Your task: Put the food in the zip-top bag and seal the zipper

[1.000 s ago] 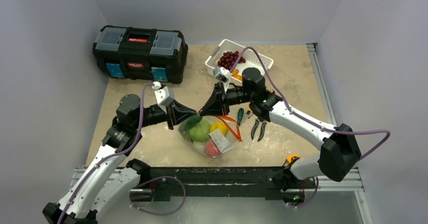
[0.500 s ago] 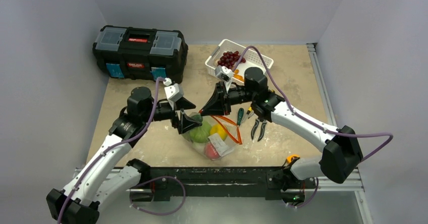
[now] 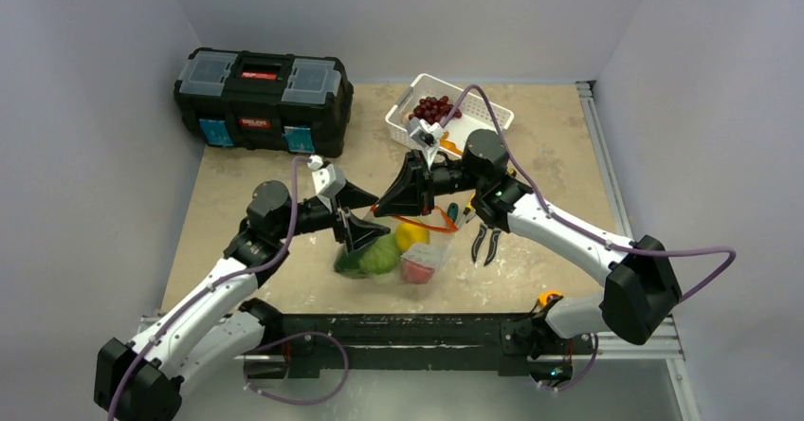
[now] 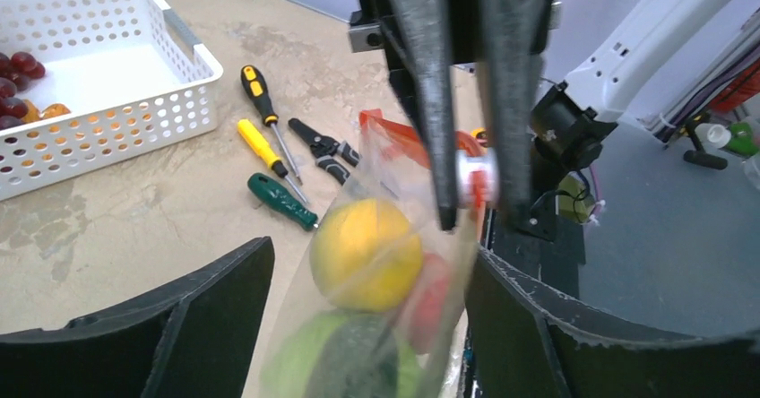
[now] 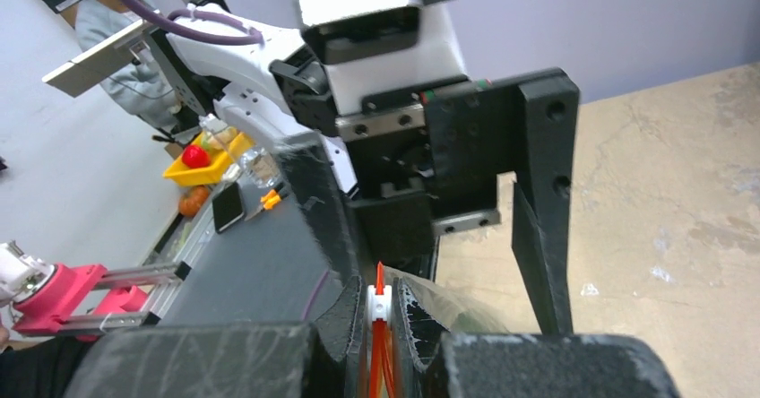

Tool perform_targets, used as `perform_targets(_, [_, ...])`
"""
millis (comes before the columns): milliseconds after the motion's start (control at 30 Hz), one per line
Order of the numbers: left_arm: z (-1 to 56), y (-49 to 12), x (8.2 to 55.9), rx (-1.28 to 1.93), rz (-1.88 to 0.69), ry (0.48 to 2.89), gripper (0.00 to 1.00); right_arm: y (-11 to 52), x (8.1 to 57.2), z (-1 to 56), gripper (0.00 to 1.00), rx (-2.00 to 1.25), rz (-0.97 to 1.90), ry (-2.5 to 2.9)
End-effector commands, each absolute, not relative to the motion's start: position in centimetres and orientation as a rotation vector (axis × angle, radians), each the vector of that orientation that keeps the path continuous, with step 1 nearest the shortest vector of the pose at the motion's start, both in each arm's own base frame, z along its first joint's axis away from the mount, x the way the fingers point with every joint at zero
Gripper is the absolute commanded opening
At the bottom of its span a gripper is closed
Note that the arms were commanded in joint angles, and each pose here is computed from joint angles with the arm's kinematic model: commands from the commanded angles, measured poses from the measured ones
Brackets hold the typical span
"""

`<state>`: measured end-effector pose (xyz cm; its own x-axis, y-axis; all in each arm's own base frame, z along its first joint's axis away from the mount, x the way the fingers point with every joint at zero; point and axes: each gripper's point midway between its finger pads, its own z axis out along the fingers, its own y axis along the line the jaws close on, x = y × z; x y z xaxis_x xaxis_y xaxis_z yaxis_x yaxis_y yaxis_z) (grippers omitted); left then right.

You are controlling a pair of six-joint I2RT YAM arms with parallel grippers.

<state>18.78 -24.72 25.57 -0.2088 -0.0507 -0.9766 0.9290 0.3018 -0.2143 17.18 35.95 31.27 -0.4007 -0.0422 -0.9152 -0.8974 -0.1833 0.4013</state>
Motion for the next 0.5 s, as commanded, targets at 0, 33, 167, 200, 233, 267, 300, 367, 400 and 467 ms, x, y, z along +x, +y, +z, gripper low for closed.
perform_targets(0, [28.8, -25.2, 19.0, 0.857, -1.138, 1.337, 0.70, 35.8, 16.1, 33.6, 0.00, -1.147, 1.686, 1.293])
perform_targets(33, [29.1, -25.1, 18.6, 0.877, -1.129, 1.315, 0.67, 35.7, 16.0, 33.6, 0.00, -1.149, 1.689, 1.293])
perform_targets(167, [29.1, -24.4, 17.7, 0.923, -1.076, 1.285, 0.79, 35.7, 15.9, 33.7, 0.00, -1.163, 1.695, 1.286])
perform_targets(200, [29.1, -24.3, 17.7, 0.923, -1.061, 1.282, 0.84, 35.7, 15.8, 33.7, 0.00, -1.167, 1.696, 1.284])
perform_targets(233, [29.2, -24.0, 17.9, 0.903, -1.044, 1.283, 0.86, 35.8, 15.8, 33.7, 0.00, -1.169, 1.698, 1.283])
perform_targets(267, [29.3, -23.9, 18.1, 0.885, -1.031, 1.282, 0.88, 35.8, 15.8, 33.8, 0.00, -1.169, 1.698, 1.282])
perform_targets(300, [29.3, -23.9, 18.1, 0.884, -1.034, 1.285, 0.89, 35.9, 15.8, 33.8, 0.00, -1.165, 1.696, 1.281])
perform_targets(367, [29.2, -24.4, 18.2, 0.883, -1.072, 1.304, 0.89, 36.1, 15.8, 34.0, 0.00, -1.157, 1.689, 1.278])
perform_targets(400, [29.3, -24.8, 18.3, 0.875, -1.096, 1.313, 0.89, 36.2, 15.7, 34.0, 0.00, -1.155, 1.688, 1.276])
perform_targets(467, [29.4, -25.3, 18.6, 0.855, -1.143, 1.321, 0.88, 36.5, 15.5, 34.2, 0.00, -1.155, 1.692, 1.269])
